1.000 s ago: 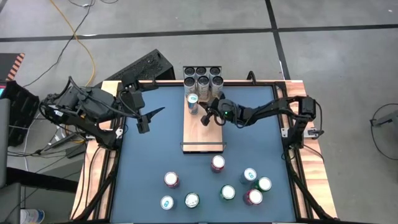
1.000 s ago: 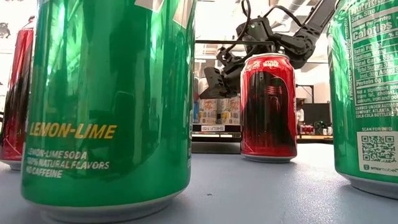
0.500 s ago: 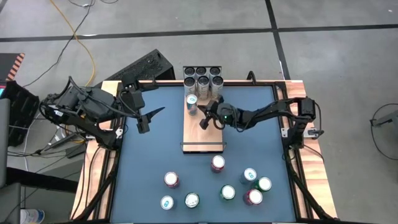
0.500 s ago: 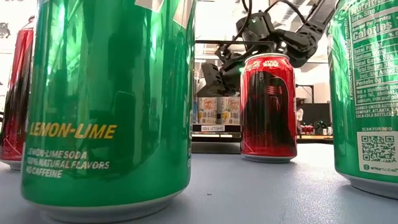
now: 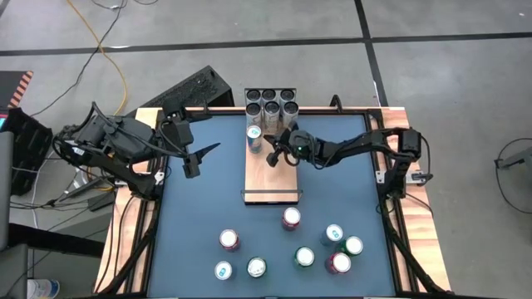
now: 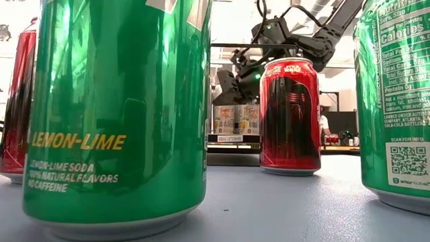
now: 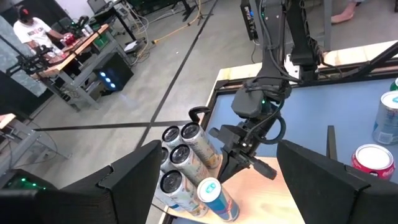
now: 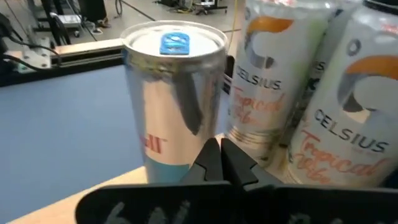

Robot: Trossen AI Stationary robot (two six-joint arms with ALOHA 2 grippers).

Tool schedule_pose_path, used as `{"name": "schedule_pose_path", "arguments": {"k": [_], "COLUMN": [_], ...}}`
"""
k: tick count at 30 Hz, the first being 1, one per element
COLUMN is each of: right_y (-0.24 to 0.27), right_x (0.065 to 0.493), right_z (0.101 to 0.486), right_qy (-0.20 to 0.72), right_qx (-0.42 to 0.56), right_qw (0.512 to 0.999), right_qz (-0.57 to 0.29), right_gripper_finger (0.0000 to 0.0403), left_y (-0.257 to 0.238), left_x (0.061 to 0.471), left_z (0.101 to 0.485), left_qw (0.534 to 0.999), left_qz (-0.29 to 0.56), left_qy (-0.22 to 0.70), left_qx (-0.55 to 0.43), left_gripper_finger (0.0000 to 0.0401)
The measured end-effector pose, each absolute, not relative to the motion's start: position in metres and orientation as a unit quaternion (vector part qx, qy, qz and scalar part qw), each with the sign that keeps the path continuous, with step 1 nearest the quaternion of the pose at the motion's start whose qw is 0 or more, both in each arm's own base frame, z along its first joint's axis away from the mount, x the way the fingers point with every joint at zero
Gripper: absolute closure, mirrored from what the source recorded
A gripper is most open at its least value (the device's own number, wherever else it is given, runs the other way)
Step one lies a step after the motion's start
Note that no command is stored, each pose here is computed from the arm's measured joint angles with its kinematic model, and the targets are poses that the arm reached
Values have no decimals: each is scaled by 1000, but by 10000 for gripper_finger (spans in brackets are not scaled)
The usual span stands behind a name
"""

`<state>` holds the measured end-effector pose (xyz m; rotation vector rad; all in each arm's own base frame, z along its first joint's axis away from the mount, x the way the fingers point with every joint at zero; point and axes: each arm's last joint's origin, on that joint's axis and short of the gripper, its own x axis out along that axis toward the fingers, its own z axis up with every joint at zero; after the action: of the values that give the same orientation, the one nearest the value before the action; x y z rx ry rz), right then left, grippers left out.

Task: Place canned beverage on shelf
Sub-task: Put the top left blue soda can on the shelf

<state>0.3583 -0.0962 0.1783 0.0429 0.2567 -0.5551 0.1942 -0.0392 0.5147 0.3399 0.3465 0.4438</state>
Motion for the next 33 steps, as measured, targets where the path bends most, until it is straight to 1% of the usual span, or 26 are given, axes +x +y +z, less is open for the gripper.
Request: {"name": "schedule_pose_path", "arguments": {"k": [6, 11, 17, 22, 29, 33], "right_y": [-74, -61, -75, -84, -94, -97], "right_x": [364, 366, 364, 363, 361, 359], "right_z": [178, 178, 179, 185, 185, 184], "right_qy": [122, 124, 120, 92, 92, 97], "right_qx": [42, 30, 30, 35, 36, 33], "right_qw": [964, 968, 964, 966, 962, 955], "right_qz": [-233, -217, -235, -237, -253, -277], "right_gripper_finger": [403, 403, 403, 403, 403, 403], "left_y": [-39, -39, -39, -39, -39, -39], "left_x": [194, 194, 194, 194, 194, 194], "left_z": [515, 513, 513, 513, 513, 513], "left_qw": [947, 945, 945, 945, 945, 945], "left_qz": [218, 217, 217, 217, 217, 218], "left_qy": [170, 177, 179, 179, 179, 178], "left_qx": [165, 168, 169, 169, 168, 165], "left_gripper_finger": [96, 96, 96, 96, 96, 96]}}
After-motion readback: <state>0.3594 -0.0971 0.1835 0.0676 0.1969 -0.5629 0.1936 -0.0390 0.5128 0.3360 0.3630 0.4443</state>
